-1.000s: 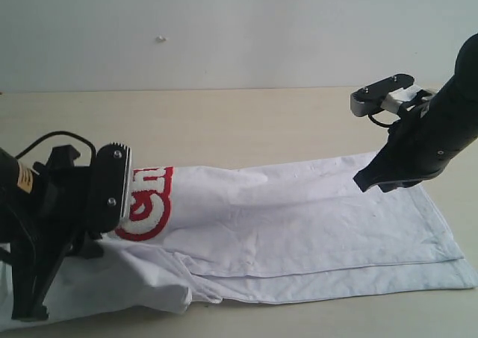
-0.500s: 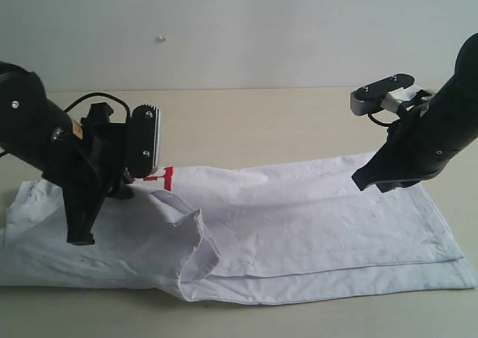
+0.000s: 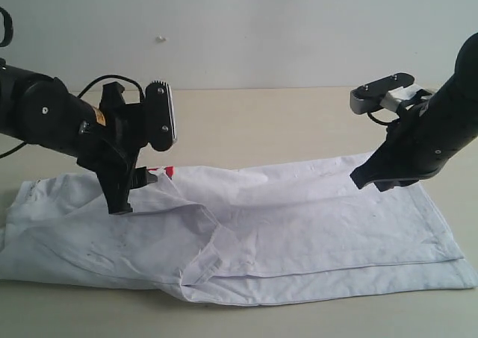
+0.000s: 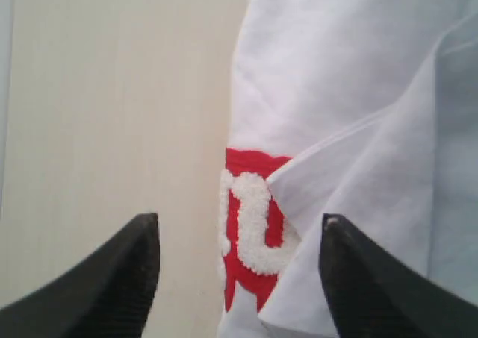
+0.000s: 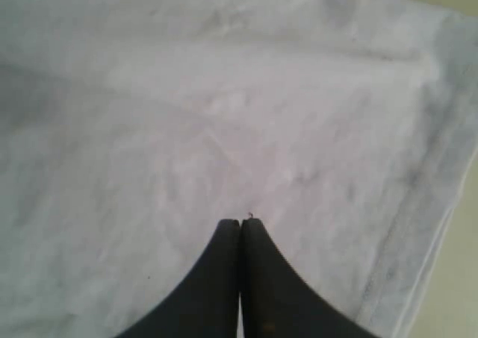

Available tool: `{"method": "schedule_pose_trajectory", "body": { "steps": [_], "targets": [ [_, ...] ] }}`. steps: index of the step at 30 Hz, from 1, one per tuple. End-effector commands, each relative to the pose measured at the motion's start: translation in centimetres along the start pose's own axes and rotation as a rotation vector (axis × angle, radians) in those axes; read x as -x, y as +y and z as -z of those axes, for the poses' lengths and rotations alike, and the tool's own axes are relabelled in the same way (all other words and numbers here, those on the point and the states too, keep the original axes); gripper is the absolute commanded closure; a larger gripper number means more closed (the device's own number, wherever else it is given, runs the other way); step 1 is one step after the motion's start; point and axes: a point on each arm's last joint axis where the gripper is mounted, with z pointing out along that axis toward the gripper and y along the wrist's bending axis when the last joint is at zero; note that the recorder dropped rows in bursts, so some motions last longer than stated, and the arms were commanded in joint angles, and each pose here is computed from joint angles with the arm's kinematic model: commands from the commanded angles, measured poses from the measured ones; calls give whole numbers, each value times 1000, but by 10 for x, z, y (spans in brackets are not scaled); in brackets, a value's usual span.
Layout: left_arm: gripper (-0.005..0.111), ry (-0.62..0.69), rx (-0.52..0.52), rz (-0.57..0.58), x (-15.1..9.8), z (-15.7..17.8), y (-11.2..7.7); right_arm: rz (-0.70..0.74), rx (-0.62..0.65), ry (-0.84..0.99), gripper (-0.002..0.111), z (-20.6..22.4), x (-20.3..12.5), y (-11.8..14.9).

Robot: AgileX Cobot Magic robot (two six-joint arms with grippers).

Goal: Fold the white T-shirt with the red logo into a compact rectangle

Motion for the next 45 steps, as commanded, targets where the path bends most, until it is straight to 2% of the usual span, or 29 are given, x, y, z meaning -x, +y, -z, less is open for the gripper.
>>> {"method": "schedule_pose_trajectory", "body": {
  "steps": [1, 6, 7, 14, 16, 20, 23, 37, 45],
  "targets": [
    [54, 13, -20, 98, -1, 5, 1, -9, -7, -20, 108, 4, 1, -2],
    [93, 136, -212, 146, -10, 10, -17, -9, -8, -22, 108, 4, 1, -2],
    [104, 150, -240, 152, -11, 11, -19, -9, -8, -22, 108, 4, 1, -2],
    [107, 156, -314, 209, -11, 7, -27, -9, -4, -14, 108, 4, 0, -2],
    [107, 177, -351, 213, -13, 2, -32, -9, -4, -14, 108, 4, 0, -2],
    [107, 166, -415, 291, -12, -11, -41, -25, 2, -27, 108, 4, 2, -1],
    [107, 154, -445, 291, -13, -21, -47, -25, -1, -35, 108, 4, 2, -2],
    [107, 65, -203, 277, -10, -38, -28, -25, 0, -33, 108, 4, 2, -2],
    [107, -24, 7, 277, -6, -44, -9, -25, 1, -31, 108, 4, 2, -2]
  ]
}}
